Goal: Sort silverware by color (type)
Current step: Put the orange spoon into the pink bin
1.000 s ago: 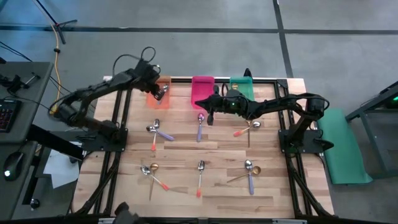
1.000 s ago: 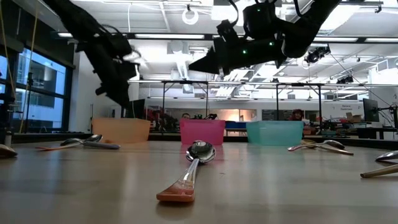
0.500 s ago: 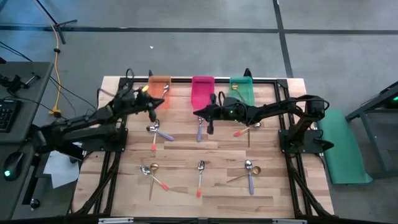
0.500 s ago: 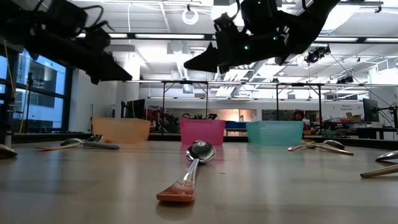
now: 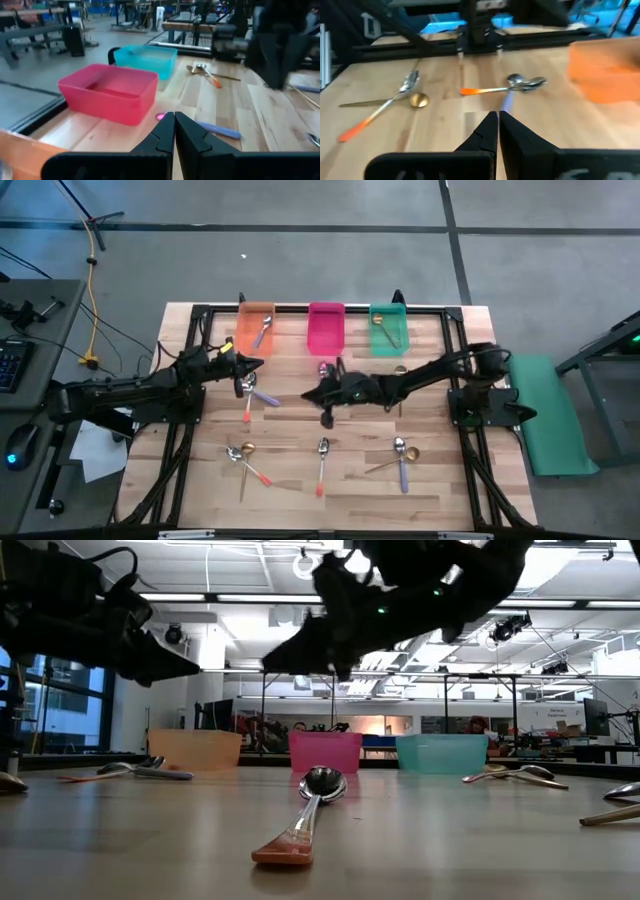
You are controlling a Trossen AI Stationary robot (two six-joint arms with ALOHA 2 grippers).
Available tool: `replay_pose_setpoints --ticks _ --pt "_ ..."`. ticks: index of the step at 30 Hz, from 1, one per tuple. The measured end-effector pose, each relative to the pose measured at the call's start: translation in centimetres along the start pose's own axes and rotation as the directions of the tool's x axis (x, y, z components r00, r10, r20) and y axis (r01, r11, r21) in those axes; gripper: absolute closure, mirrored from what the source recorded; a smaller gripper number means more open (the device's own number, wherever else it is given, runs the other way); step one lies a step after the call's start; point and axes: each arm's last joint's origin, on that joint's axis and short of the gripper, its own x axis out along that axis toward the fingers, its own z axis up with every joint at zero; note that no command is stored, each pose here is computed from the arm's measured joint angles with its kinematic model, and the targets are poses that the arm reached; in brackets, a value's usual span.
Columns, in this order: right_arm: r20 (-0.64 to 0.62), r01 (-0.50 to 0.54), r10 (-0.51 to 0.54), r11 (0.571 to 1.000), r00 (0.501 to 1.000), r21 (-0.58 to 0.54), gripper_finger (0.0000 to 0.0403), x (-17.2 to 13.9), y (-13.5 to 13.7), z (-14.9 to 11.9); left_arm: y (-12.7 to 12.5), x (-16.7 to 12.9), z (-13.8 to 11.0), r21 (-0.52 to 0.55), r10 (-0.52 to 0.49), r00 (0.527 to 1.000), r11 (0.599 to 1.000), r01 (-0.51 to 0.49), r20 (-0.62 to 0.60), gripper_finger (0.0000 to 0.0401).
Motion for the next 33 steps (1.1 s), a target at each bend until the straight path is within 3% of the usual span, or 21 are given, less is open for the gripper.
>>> replay_pose_setpoints --ticks 6,14,22,27,33 --pt "-0.039 -0.058 0.058 0.998 0.998 0.013 0.0384 4.2 3.2 0.4 -0.1 0.0 0.0 0.031 -0.005 1.0 1.0 0.005 0.003 0.0396" --pt "-0.108 -0.195 0.216 0.965 0.97 0.176 0.03 10.4 6.7 -1.3 -0.1 0.0 0.0 0.044 -0.002 1.0 0.999 0.002 -0.002 0.0396" --pt "-0.287 -0.164 0.235 0.954 0.928 0.253 0.0261 14.8 10.4 -2.6 -0.1 0.0 -0.1 0.029 -0.002 1.0 1.0 0.002 -0.006 0.0396" --pt "-0.291 -0.153 0.216 0.963 0.932 0.223 0.0261 15.8 13.2 -2.7 -0.1 0.0 -0.1 0.033 -0.001 1.0 0.999 0.002 -0.011 0.0396" --pt "-0.253 -0.071 0.12 0.979 0.96 0.193 0.0261 16.1 13.7 -2.4 -0.1 0.0 -0.2 0.032 -0.001 1.0 0.999 0.002 -0.022 0.0396"
